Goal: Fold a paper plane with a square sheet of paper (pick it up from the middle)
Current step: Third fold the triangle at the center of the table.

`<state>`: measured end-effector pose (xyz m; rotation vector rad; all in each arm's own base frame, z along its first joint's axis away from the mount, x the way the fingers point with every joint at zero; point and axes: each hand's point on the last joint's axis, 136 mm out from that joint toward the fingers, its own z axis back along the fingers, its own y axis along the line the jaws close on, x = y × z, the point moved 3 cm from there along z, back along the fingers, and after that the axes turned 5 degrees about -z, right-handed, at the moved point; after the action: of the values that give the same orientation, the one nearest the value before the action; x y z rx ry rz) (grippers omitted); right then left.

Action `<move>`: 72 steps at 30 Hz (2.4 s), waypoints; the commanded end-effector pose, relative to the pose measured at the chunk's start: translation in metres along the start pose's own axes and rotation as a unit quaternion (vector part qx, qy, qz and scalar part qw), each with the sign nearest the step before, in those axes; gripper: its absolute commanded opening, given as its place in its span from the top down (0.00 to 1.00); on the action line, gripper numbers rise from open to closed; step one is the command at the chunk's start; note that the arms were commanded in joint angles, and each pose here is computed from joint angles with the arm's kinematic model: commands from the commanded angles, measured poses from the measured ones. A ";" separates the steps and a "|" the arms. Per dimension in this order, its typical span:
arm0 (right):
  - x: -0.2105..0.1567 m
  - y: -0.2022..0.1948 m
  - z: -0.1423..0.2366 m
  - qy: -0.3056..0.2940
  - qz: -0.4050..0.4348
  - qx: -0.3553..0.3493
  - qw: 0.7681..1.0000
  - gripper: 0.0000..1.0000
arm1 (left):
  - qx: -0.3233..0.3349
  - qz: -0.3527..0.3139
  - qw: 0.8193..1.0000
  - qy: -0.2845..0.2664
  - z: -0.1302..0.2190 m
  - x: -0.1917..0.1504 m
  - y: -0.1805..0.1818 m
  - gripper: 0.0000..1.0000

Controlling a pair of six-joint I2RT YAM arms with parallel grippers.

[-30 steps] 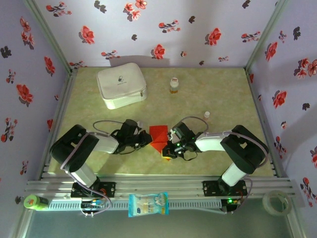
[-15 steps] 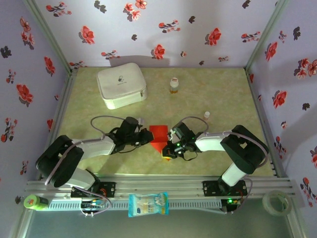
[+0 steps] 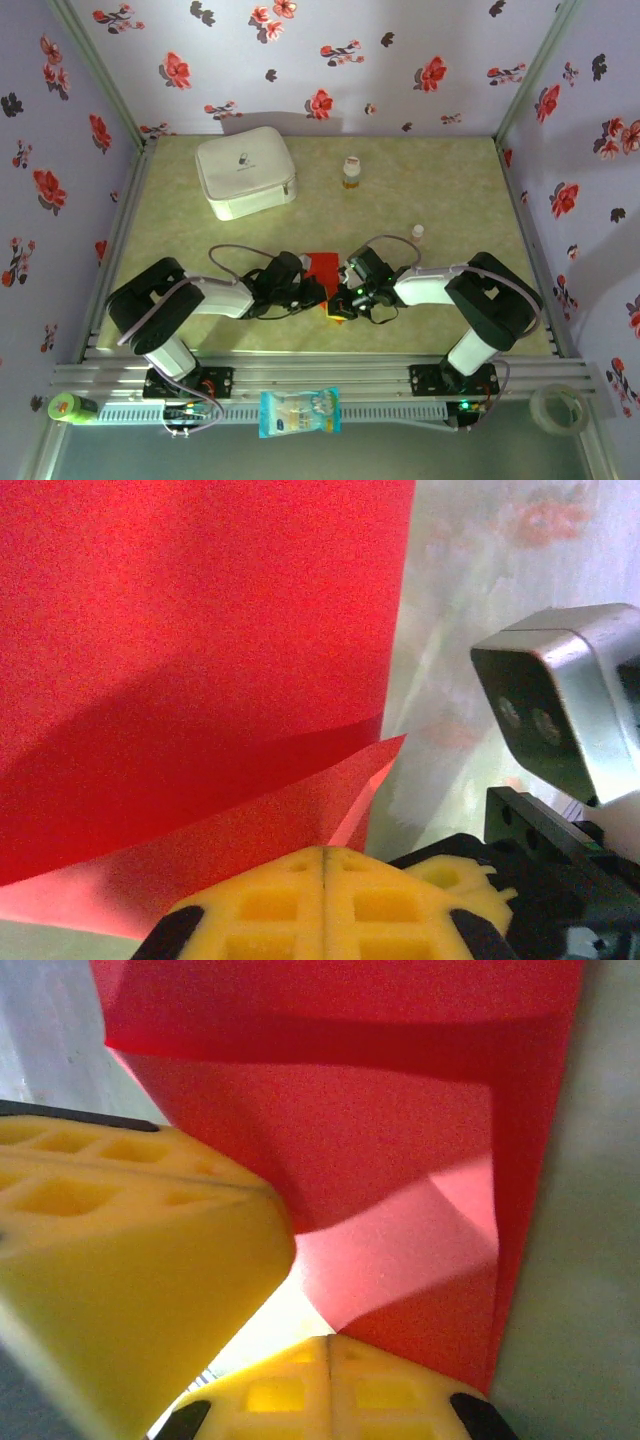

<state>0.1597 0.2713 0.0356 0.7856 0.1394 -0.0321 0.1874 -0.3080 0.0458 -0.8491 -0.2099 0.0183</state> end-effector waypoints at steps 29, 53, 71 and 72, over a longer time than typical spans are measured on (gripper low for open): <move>-0.003 -0.039 -0.001 -0.016 -0.042 -0.071 0.996 0.96 | 0.109 0.020 0.993 -0.043 0.028 0.040 0.061 0.99; 0.038 0.025 -0.009 -0.056 0.005 -0.047 0.997 0.93 | 0.108 0.032 0.993 -0.021 0.021 0.028 0.073 1.00; 0.024 0.039 0.001 -0.050 0.027 0.002 0.998 0.93 | 0.117 0.032 0.993 -0.012 0.019 0.025 0.077 1.00; 0.025 0.039 -0.001 -0.046 0.027 0.002 0.999 0.93 | 0.117 0.033 0.992 -0.012 0.019 0.025 0.078 1.00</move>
<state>0.1860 0.2899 0.0507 0.7512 0.0321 -0.0509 0.2264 -0.2618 0.0369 -0.7586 -0.2643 0.0909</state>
